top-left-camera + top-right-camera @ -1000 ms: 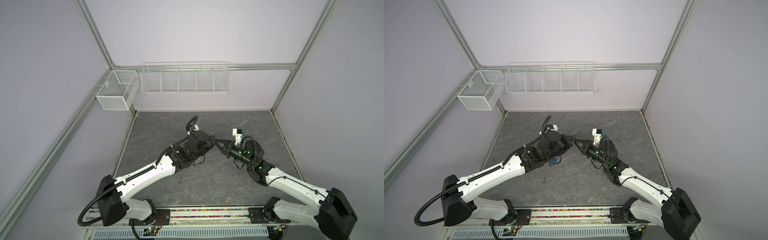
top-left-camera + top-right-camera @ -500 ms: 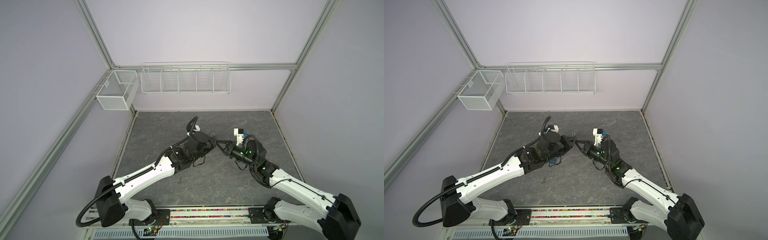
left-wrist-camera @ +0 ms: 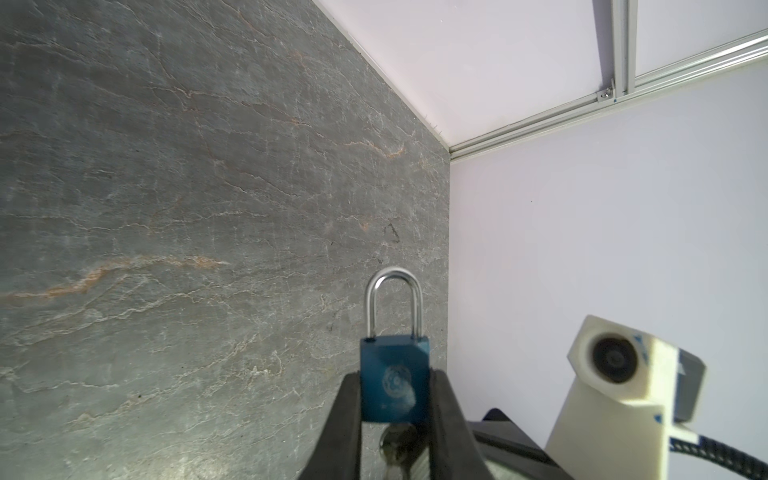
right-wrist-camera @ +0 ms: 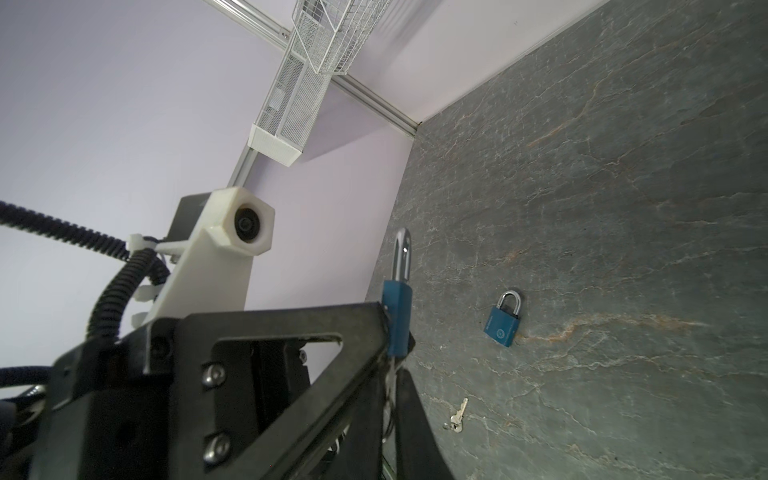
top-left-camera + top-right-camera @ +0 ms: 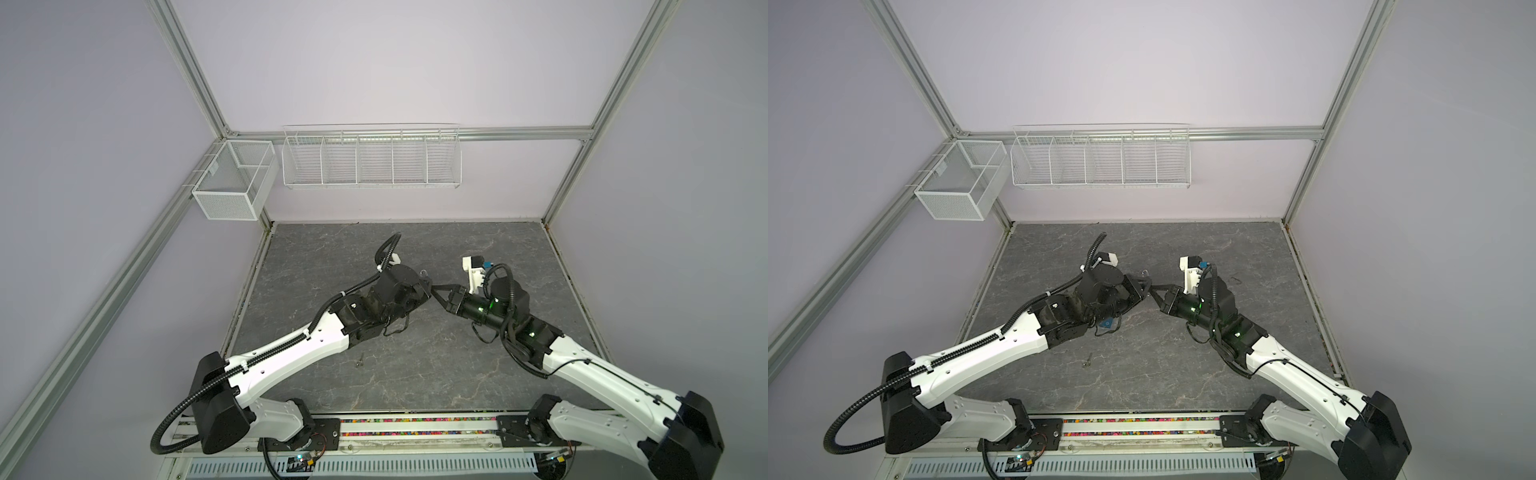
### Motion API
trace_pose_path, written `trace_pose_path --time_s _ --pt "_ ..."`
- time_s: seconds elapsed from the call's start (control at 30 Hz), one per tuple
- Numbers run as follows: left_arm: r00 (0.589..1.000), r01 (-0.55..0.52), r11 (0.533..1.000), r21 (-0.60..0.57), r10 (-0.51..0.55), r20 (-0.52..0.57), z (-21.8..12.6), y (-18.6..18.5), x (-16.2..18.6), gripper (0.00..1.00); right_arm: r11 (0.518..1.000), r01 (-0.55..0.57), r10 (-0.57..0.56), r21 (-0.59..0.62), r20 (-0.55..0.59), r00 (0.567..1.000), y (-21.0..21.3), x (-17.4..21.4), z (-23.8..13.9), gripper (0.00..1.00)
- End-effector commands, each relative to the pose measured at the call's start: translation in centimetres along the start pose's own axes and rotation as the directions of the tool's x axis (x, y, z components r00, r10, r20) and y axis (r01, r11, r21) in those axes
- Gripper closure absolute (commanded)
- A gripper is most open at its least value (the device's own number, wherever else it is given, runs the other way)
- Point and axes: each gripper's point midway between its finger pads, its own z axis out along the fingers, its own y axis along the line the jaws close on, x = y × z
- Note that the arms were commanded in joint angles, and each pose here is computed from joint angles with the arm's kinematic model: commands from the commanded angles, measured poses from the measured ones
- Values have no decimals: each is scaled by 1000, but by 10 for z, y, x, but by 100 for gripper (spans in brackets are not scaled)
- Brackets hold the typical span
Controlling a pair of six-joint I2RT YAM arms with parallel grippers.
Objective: Unlock with the key
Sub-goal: 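Open the right gripper to release the key left in the padlock, then move the right gripper over the padlock's silver shackle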
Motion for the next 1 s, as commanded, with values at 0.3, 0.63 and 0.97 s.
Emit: trace_pose_path --time_s 0.3,0.63,0.97 --pt "962 -267 955 -132 271 18 -19 32 -15 100 980 174 -165 102 -89 982 1 -6 -24 56" --pt "742 -668 742 -51 670 25 -14 76 8 100 926 338 -265 167 -348 899 -5 1 -11 27" --pt "566 -824 566 18 823 59 -10 92 25 100 886 427 -289 178 -509 811 -26 17 29 17"
